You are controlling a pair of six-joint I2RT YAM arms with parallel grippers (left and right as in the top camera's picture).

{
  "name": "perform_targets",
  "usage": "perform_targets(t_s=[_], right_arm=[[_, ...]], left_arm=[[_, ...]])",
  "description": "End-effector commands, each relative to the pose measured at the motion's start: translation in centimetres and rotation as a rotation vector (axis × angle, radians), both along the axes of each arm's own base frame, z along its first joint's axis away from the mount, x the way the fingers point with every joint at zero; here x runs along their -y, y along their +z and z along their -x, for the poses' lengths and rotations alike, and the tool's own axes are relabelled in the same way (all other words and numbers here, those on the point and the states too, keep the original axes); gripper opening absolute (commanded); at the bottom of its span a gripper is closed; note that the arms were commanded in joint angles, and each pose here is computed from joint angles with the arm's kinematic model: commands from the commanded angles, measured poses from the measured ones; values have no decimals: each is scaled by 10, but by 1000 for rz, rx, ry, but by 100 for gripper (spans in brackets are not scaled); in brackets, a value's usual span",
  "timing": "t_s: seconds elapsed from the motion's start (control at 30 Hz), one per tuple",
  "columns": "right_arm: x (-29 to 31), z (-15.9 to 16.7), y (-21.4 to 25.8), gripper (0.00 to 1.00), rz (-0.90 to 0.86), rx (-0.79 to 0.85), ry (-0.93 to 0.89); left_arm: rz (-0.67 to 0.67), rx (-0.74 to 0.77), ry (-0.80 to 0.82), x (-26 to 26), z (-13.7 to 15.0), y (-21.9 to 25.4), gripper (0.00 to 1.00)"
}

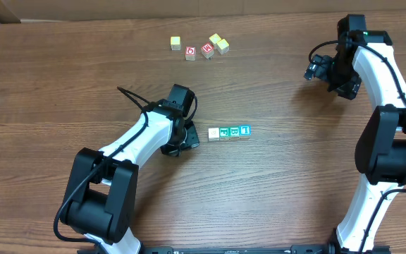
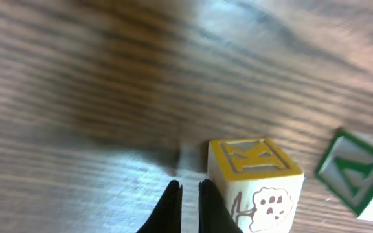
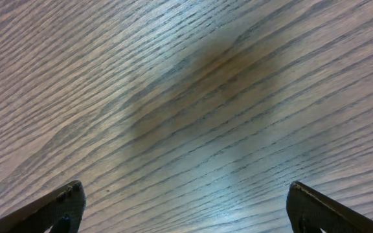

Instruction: Flip 5 blocks

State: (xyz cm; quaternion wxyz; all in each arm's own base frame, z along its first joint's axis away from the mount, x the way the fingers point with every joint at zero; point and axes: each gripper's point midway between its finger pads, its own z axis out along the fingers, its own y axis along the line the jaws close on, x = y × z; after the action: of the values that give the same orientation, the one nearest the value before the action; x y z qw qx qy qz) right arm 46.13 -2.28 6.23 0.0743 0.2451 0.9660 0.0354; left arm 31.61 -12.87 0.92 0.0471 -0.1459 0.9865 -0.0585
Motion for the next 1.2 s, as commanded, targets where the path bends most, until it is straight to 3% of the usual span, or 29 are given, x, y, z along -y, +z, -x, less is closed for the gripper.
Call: perform_targets(t_s=[0.0,0.57,1.0,1.17], right_arm=[[1,-4,8,100,5,23,6],[1,-4,8,100,5,23,6],[1,-4,8,100,5,23,6],[1,-4,8,100,5,23,6]], left_arm=[[22,-2,-4,4,-1,-4,4],[46,58,-6,12,-15,-1,4],[49,-14,-29,17,5,-3,4],[44,13,-28,16,0,-5,4]])
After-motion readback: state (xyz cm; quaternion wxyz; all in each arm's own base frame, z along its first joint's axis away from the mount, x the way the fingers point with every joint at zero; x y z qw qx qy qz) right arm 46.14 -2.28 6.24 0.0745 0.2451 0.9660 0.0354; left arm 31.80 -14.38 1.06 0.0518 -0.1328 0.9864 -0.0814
